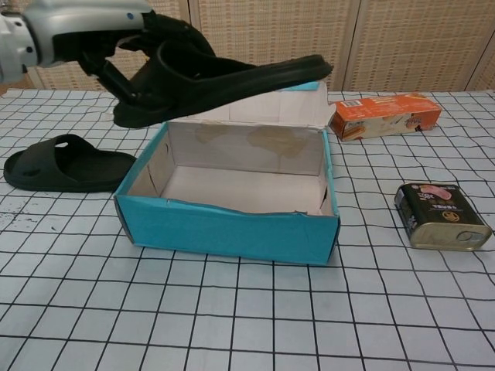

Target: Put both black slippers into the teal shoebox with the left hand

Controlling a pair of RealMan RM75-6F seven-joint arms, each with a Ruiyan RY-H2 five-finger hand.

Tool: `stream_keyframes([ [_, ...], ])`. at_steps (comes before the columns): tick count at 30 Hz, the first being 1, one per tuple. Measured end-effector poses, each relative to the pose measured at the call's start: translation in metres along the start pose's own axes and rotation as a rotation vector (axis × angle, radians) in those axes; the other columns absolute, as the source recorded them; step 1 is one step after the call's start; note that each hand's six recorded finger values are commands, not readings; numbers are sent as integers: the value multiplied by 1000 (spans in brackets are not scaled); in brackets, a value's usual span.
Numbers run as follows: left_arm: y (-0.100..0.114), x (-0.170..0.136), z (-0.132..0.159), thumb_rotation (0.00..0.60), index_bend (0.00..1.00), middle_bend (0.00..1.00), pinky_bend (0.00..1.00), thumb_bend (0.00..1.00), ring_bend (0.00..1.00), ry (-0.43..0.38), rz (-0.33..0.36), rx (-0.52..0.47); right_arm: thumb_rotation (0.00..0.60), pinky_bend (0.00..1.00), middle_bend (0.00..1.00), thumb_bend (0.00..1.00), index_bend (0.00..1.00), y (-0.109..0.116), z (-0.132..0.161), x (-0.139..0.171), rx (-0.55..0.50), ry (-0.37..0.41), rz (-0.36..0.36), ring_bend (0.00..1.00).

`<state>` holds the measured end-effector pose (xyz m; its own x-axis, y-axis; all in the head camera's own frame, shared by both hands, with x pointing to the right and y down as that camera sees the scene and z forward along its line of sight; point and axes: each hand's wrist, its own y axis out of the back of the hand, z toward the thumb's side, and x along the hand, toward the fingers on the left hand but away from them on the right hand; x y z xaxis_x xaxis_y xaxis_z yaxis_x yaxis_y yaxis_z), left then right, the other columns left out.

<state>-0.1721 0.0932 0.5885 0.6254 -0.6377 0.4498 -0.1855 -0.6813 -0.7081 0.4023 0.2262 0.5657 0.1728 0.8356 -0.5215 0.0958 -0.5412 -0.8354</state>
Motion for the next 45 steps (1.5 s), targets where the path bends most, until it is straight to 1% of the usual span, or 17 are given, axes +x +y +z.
stream_keyframes([
  [3, -9, 22, 14, 600, 561, 624, 330, 544, 562, -15, -17, 9, 413, 13, 0, 121, 0, 1, -3, -1, -6, -7, -1, 0],
  [6, -19, 38, 14, 600, 560, 624, 330, 544, 563, 0, -34, 1, 413, 13, 0, 120, 0, 3, -6, 0, -9, -16, -6, 0],
  [10, -31, 53, 2, 600, 558, 625, 328, 539, 572, 42, -57, 7, 413, 13, 0, 121, 0, 5, -8, 1, -8, -23, -10, 0],
  [15, -48, 69, -20, 600, 547, 626, 328, 533, 587, 113, -88, 20, 413, 13, 0, 120, 0, 6, -10, 1, -8, -32, -13, 0],
  [20, -61, 75, -35, 600, 526, 625, 338, 532, 617, 158, -124, 22, 414, 13, 0, 120, 0, 5, -11, 1, -5, -35, -10, 0],
  [23, -68, 76, -40, 600, 524, 631, 356, 532, 635, 176, -148, 8, 413, 13, 0, 120, 0, 4, -11, 0, -3, -34, -7, 0],
  [27, -72, 77, -44, 600, 524, 632, 360, 531, 639, 185, -152, 15, 413, 13, 0, 120, 0, 3, -10, 0, -1, -34, 1, 0],
  [31, -79, 78, -48, 600, 524, 630, 361, 531, 639, 187, -151, 61, 413, 13, 0, 120, 0, 3, -10, 0, -1, -34, 0, 0],
  [36, -96, 77, -54, 600, 524, 630, 361, 534, 639, 189, -163, 161, 414, 13, 0, 120, 0, 3, -10, 1, -2, -34, 2, 0],
  [40, -110, 76, -56, 600, 522, 630, 360, 526, 639, 191, -183, 186, 413, 13, 0, 121, 0, 2, -9, 0, -2, -36, 8, 0],
  [42, -115, 76, -57, 600, 513, 625, 345, 514, 628, 191, -187, 204, 413, 13, 0, 120, 0, 1, -9, 0, -2, -35, 12, 0],
  [43, -117, 77, -56, 600, 500, 610, 324, 506, 602, 189, -185, 211, 414, 13, 0, 120, 0, 1, -9, 0, -3, -35, 12, 0],
  [44, -119, 77, -55, 600, 474, 577, 303, 501, 562, 185, -181, 215, 414, 13, 0, 120, 0, 2, -9, 1, -3, -36, 11, 0],
  [45, -119, 77, -54, 600, 414, 504, 284, 495, 486, 181, -178, 215, 414, 13, 0, 121, 0, 2, -9, 1, -4, -38, 10, 0],
])
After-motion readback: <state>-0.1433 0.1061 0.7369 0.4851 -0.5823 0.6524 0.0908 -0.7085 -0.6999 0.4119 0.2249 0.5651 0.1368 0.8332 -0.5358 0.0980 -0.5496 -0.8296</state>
